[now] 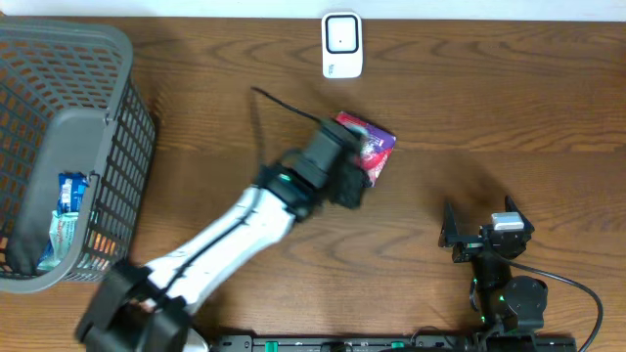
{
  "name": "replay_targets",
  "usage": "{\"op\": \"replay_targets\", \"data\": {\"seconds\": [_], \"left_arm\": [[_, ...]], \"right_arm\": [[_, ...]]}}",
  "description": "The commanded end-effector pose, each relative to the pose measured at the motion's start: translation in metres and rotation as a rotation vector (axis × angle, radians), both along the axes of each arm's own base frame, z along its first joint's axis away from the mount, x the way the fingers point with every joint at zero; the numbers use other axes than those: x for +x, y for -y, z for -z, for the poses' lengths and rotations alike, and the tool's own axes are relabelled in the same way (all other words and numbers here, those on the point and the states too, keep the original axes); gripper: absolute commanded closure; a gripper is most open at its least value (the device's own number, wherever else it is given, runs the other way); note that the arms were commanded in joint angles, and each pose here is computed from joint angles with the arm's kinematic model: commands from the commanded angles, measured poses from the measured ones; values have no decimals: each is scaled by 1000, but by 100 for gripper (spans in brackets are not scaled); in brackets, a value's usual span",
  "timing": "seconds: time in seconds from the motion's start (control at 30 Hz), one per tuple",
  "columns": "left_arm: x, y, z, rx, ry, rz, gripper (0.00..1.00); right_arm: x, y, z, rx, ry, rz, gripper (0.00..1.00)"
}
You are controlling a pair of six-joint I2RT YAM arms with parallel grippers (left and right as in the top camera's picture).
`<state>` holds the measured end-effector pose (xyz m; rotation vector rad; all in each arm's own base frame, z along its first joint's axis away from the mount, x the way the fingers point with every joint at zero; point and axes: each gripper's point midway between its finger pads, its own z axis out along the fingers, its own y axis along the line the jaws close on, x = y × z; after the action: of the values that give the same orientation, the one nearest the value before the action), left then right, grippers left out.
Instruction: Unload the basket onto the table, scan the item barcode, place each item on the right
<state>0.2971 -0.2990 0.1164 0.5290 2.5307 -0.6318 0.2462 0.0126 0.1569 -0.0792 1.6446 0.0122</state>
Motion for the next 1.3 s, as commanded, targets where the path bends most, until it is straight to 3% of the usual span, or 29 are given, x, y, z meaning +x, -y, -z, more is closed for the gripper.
{"op": "replay_targets", "data": {"seconds": [0.0,0.13,0.2,0.27,0.3,0.67,1.07,1.27], "left_arm": [[-3,1,35,140,15,-12,51],[-7,4,65,128,-107,-142,57],[-2,3,76,140,-108,-163,68],[4,3,84,151,-95,-189,91],[6,4,86,150,-90,-191,92],[38,16,79,84,38,-244,92],[81,33,39,-137,149,-336,93],[62,46,21,-253,17,-214,93]], "right_arm": [[0,3,1,-13,0,14,1],[0,3,1,-13,0,14,1],[0,3,1,-13,0,14,1],[0,3,1,-13,0,14,1],[0,3,1,-13,0,13,1],[0,3,1,-13,0,13,1],[0,3,1,-13,0,13,1],[0,3,1,-13,0,13,1]]}}
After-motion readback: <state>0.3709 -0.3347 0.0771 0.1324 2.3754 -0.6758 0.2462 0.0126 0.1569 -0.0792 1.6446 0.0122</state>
